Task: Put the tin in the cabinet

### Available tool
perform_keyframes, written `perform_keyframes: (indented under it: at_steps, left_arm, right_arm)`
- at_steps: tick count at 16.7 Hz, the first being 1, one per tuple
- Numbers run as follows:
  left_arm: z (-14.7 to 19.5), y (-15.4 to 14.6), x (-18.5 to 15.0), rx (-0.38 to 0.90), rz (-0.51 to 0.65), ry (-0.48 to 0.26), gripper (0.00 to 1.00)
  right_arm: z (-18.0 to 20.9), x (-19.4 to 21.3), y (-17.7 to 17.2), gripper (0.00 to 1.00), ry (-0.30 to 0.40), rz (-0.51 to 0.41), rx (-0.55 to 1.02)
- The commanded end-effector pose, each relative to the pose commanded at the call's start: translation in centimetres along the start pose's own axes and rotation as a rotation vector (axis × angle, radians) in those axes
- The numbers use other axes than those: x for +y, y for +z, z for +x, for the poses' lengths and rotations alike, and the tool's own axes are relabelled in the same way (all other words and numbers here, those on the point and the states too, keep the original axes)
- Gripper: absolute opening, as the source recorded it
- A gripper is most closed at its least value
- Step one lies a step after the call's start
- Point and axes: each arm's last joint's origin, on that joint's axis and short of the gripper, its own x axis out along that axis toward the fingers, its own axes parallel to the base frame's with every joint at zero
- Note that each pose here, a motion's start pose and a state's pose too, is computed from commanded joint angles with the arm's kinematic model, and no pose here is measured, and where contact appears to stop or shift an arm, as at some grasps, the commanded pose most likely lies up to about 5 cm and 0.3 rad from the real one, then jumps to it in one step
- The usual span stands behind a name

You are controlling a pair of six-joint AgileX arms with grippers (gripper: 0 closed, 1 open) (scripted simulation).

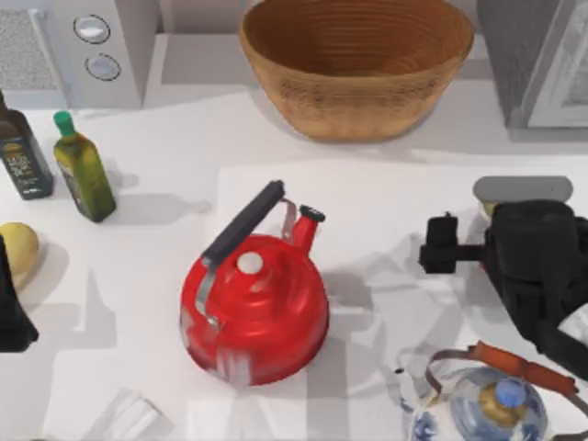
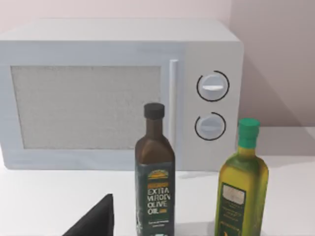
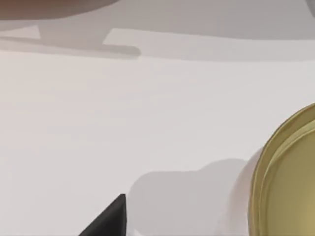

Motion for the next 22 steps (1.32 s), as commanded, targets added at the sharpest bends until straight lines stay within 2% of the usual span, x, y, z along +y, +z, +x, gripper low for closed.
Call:
perform_keyframes:
  at_steps: [10,20,22]
  left_arm:
    - [0.0,0.0,0.0,0.000,0.000,0.000,1.00]
    - [0.0,0.0,0.0,0.000,0.000,0.000,1.00]
    - [0.0,0.0,0.0,0.000,0.000,0.000,1.00]
  right_arm:
    - [0.0,0.0,0.0,0.02,0.000,0.000,0.000]
    - [0.0,0.1,0.0,0.00,0.002,0.001,0.000]
    - [0.1,0.4,1.0,0.00,0.015,0.011,-0.010]
